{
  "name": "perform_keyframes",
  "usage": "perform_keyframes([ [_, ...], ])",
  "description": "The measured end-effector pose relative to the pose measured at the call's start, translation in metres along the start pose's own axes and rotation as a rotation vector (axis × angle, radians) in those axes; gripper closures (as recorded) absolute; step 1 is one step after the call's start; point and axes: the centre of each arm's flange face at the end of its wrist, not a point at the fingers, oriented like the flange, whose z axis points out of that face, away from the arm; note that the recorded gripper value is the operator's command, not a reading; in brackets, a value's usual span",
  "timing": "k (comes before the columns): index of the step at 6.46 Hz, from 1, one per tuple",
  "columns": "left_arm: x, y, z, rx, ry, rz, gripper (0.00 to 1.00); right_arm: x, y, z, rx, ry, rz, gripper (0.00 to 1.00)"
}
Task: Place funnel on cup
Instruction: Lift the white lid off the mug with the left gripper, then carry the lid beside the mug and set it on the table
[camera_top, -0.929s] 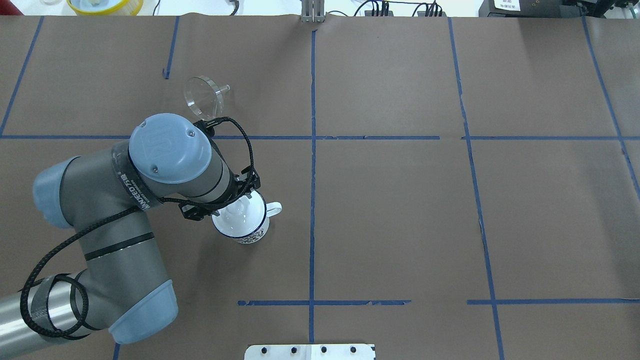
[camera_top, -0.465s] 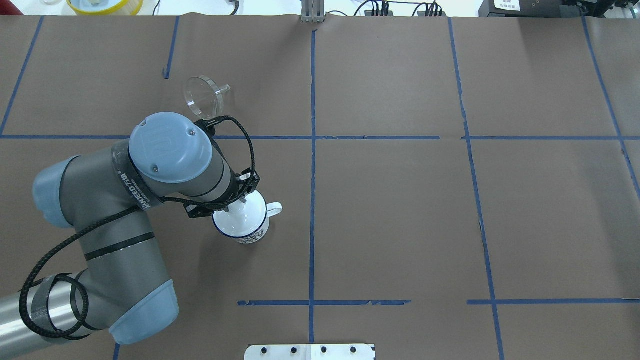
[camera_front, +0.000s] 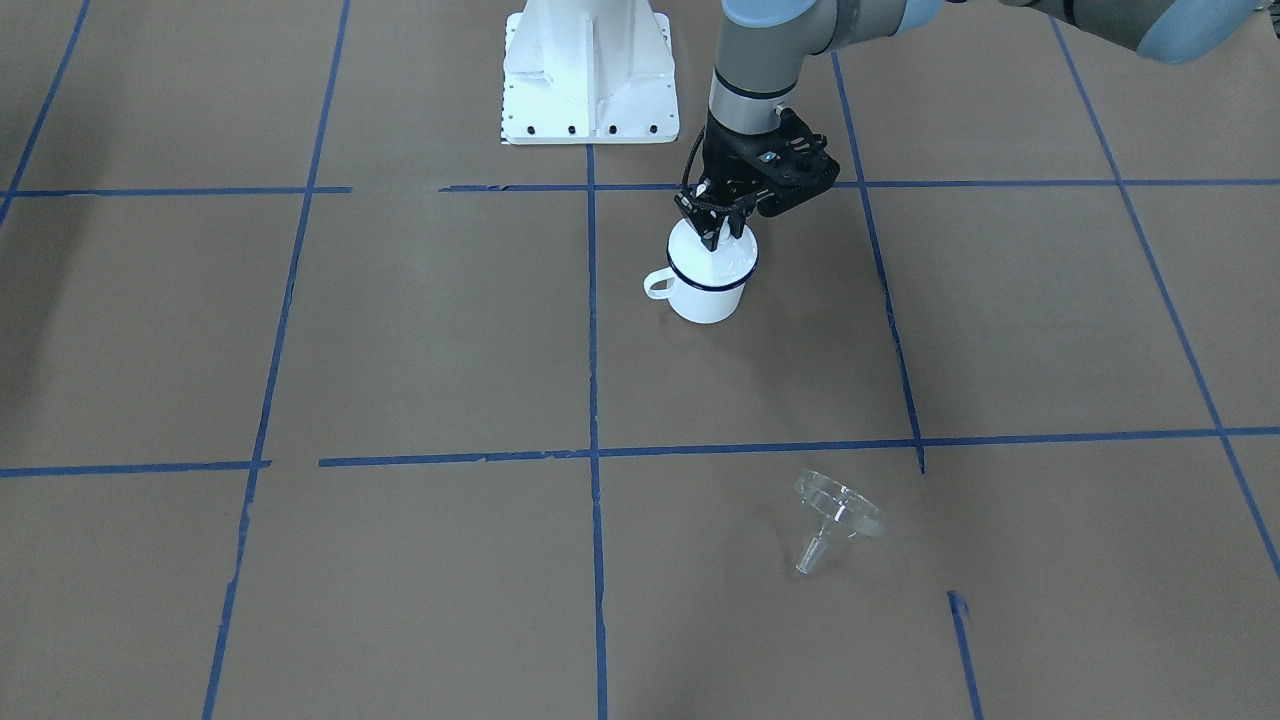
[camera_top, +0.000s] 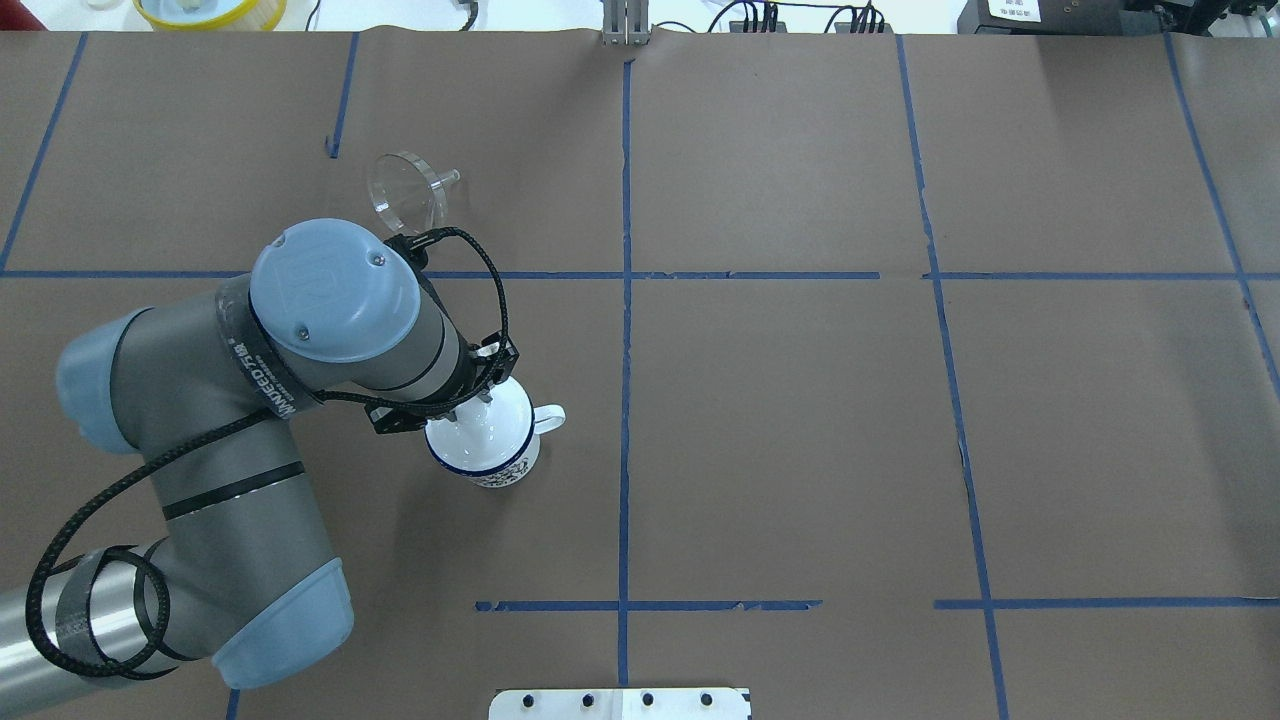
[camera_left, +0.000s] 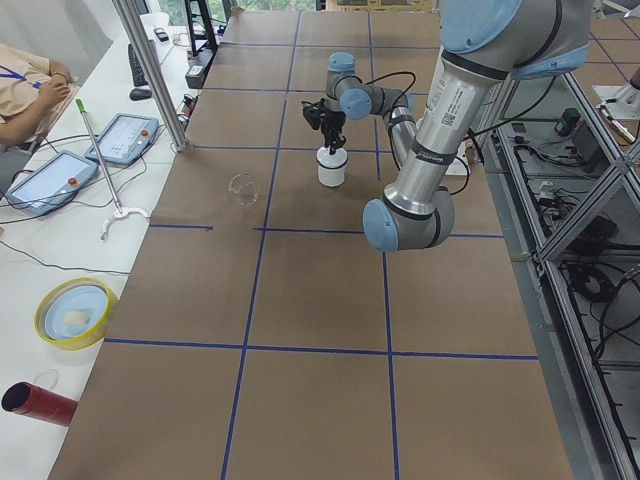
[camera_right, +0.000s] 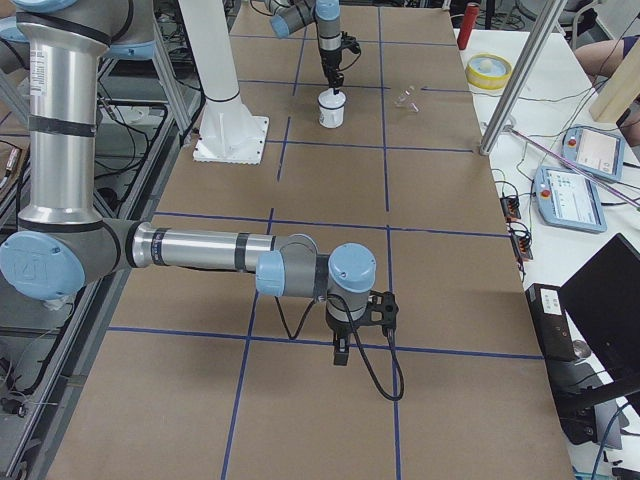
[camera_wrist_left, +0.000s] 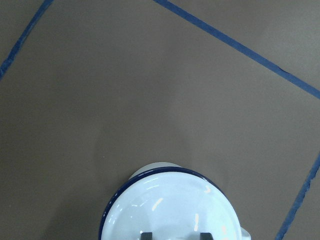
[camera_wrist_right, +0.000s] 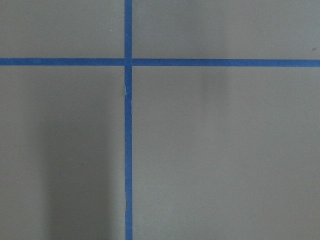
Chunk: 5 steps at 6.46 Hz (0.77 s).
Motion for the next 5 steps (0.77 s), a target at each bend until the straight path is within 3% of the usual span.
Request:
perform_keyframes([
  [2,-0.002,-0.009,-0.035,0.019,0.019,-0.017,1.0,0.0,0.0,0.0,0.0,0.0,0.0,0.0],
  [5,-0.025,-0.064,-0.091,0.101,0.051,0.004,1.0,0.0,0.0,0.0,0.0,0.0,0.0,0.0],
])
